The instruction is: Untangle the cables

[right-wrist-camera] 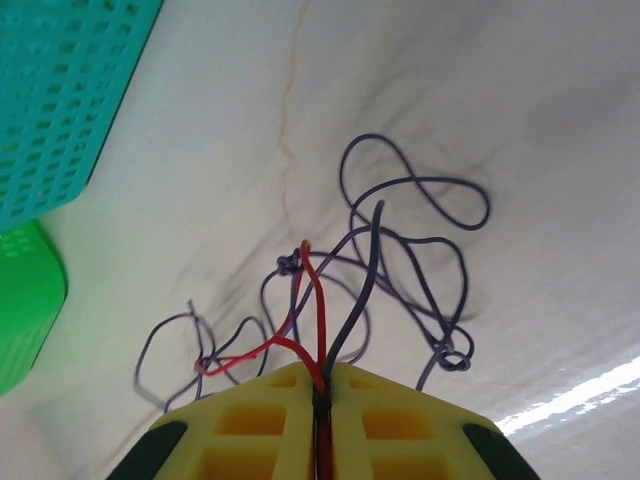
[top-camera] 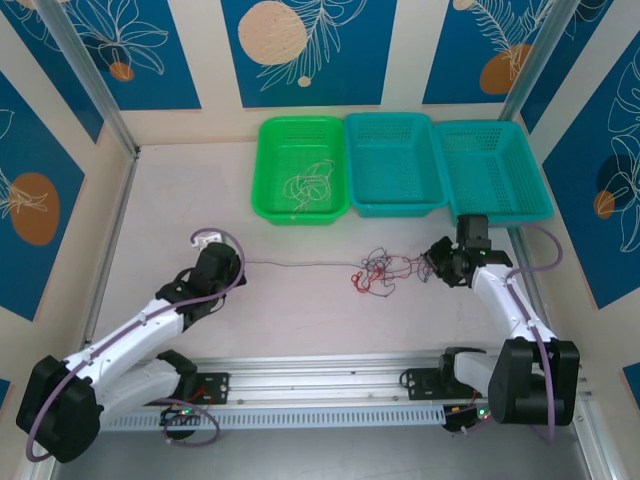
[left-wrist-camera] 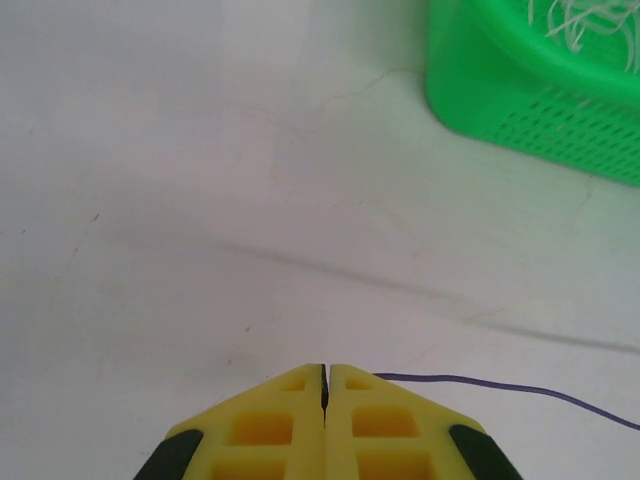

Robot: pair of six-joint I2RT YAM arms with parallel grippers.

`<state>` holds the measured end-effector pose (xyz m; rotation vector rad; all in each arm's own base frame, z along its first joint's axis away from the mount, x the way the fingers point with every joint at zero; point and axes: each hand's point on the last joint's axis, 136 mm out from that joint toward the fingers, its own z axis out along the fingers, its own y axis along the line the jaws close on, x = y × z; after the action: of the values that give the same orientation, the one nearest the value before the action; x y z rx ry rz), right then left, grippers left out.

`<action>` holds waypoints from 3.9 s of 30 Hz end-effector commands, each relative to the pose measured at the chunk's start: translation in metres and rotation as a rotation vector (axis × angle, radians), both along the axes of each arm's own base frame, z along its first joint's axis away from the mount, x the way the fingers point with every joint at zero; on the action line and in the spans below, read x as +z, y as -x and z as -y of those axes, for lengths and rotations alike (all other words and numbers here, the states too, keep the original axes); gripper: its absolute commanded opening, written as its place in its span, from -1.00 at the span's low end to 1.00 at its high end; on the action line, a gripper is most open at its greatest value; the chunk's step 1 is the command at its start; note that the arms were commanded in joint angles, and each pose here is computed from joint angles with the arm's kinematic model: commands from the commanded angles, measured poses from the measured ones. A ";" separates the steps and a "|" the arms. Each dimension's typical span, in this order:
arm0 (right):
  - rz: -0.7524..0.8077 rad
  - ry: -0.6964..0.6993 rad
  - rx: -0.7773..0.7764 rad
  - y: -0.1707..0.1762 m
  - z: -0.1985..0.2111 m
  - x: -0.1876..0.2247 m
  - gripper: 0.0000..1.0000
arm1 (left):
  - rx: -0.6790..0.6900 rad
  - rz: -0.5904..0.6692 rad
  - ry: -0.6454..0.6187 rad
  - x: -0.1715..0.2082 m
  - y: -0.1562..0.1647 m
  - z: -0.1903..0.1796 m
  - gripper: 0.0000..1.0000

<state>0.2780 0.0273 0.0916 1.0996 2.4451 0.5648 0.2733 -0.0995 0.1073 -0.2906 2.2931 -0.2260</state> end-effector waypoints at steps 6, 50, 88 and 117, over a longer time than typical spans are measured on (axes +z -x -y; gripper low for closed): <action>-0.007 -0.013 0.125 -0.001 -0.030 -0.007 -0.83 | -0.028 -0.097 -0.021 -0.049 0.014 -0.002 -0.38; -0.018 0.019 0.288 -0.008 -0.062 0.002 -0.77 | -0.946 -0.229 0.089 -0.060 0.033 0.302 -0.54; 0.204 0.215 0.268 0.008 -0.040 0.062 0.43 | -0.670 0.004 0.224 0.030 -0.011 0.145 -1.00; -0.231 0.265 0.154 -0.005 -0.018 -0.063 -0.91 | -0.002 0.108 0.001 0.055 -0.004 -0.013 -1.00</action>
<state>0.2910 0.0413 0.0285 0.8566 2.7319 0.0520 0.2814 -0.1082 0.1654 -0.1937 2.2010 -0.3211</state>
